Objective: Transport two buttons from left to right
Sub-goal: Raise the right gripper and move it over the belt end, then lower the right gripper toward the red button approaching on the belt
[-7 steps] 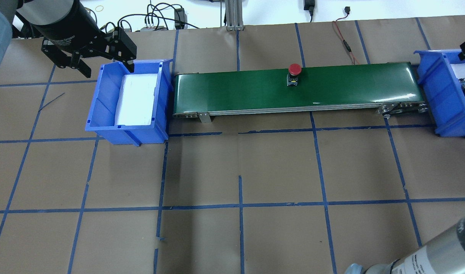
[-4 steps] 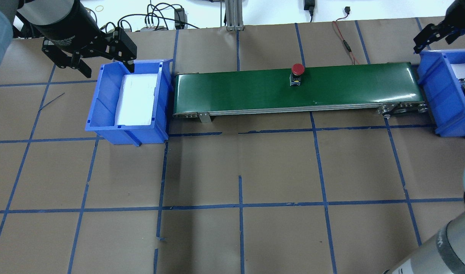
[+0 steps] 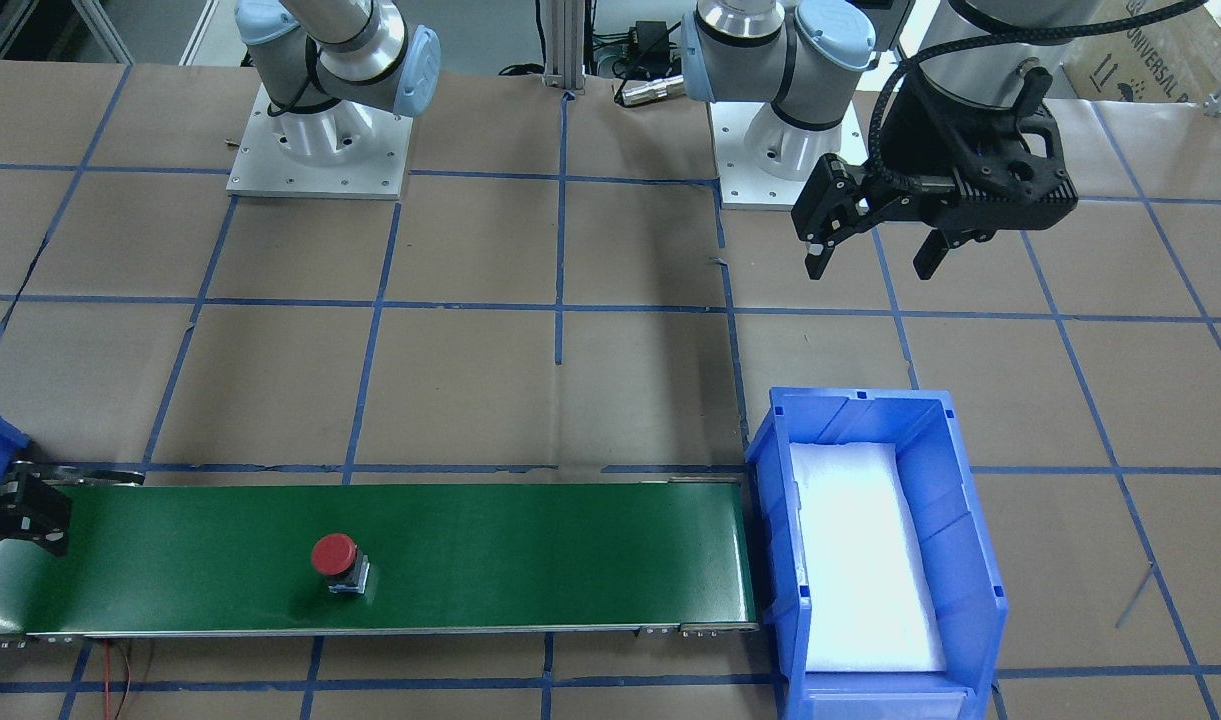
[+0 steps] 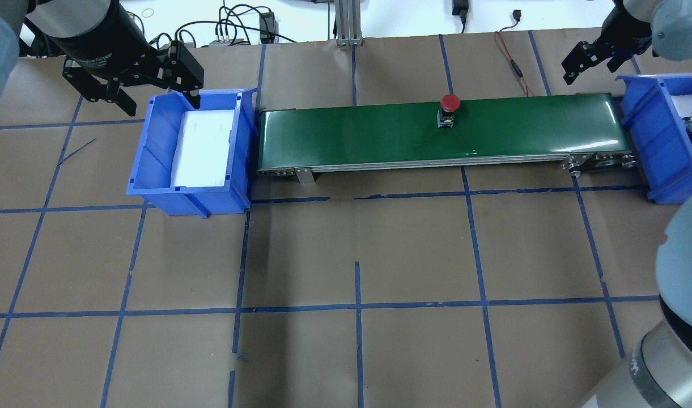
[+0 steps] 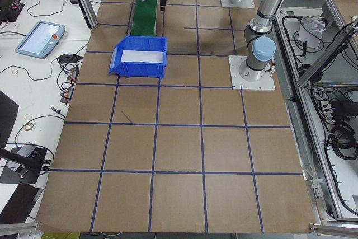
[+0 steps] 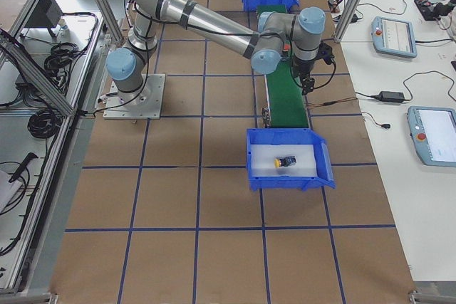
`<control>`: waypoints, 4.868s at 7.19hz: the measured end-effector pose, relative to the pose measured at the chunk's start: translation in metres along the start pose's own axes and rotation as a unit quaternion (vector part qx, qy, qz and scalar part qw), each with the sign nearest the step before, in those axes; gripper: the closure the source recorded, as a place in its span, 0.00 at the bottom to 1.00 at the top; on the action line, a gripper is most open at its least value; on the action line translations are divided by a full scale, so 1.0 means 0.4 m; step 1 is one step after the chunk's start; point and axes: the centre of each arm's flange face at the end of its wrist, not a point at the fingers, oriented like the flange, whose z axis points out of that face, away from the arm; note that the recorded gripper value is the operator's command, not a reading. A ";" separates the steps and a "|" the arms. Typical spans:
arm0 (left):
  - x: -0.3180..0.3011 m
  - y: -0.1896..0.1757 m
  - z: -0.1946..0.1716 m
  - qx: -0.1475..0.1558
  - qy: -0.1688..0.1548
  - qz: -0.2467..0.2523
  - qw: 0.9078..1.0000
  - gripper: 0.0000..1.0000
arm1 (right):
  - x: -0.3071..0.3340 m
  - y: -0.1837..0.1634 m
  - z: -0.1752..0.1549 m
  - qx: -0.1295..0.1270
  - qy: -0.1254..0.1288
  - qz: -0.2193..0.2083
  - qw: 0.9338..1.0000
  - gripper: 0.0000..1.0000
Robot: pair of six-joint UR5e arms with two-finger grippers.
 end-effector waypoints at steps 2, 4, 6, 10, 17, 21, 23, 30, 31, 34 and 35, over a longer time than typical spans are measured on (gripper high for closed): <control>0.000 0.000 0.000 0.000 0.000 0.000 1.000 0.00 | -0.011 0.001 0.018 -0.003 -0.004 -0.001 1.000 0.01; 0.000 0.000 0.000 0.000 0.000 0.000 1.000 0.00 | -0.017 0.000 0.035 -0.002 -0.015 -0.001 1.000 0.01; 0.000 0.000 0.000 0.000 0.000 0.000 1.000 0.00 | -0.019 0.000 0.045 -0.003 -0.020 -0.002 1.000 0.01; 0.001 0.000 0.000 0.001 0.000 0.000 1.000 0.00 | -0.020 0.002 0.078 -0.013 -0.028 -0.039 0.999 0.01; 0.004 0.000 -0.003 0.002 0.000 0.002 1.000 0.00 | -0.016 0.003 0.084 -0.012 -0.035 -0.270 0.962 0.00; 0.004 0.001 -0.002 0.001 0.001 0.002 1.000 0.00 | -0.017 0.009 0.078 -0.012 -0.034 -0.394 0.919 0.00; 0.005 0.000 -0.002 0.001 0.001 0.002 1.000 0.00 | -0.017 0.010 0.083 -0.012 -0.035 -0.424 0.905 0.00; 0.004 0.001 -0.002 0.001 0.001 0.002 1.000 0.00 | -0.074 -0.010 0.072 -0.020 -0.026 -0.520 0.854 0.02; 0.005 0.001 -0.002 0.001 0.001 0.002 1.000 0.00 | -0.088 -0.017 0.086 -0.022 -0.029 -0.544 0.838 0.02; 0.005 0.001 -0.002 0.001 0.001 0.002 1.000 0.00 | -0.090 -0.032 0.143 -0.018 -0.033 -0.590 0.806 0.03; 0.006 0.001 -0.002 0.001 0.001 0.002 1.000 0.00 | -0.090 -0.034 0.148 -0.018 -0.032 -0.594 0.803 0.03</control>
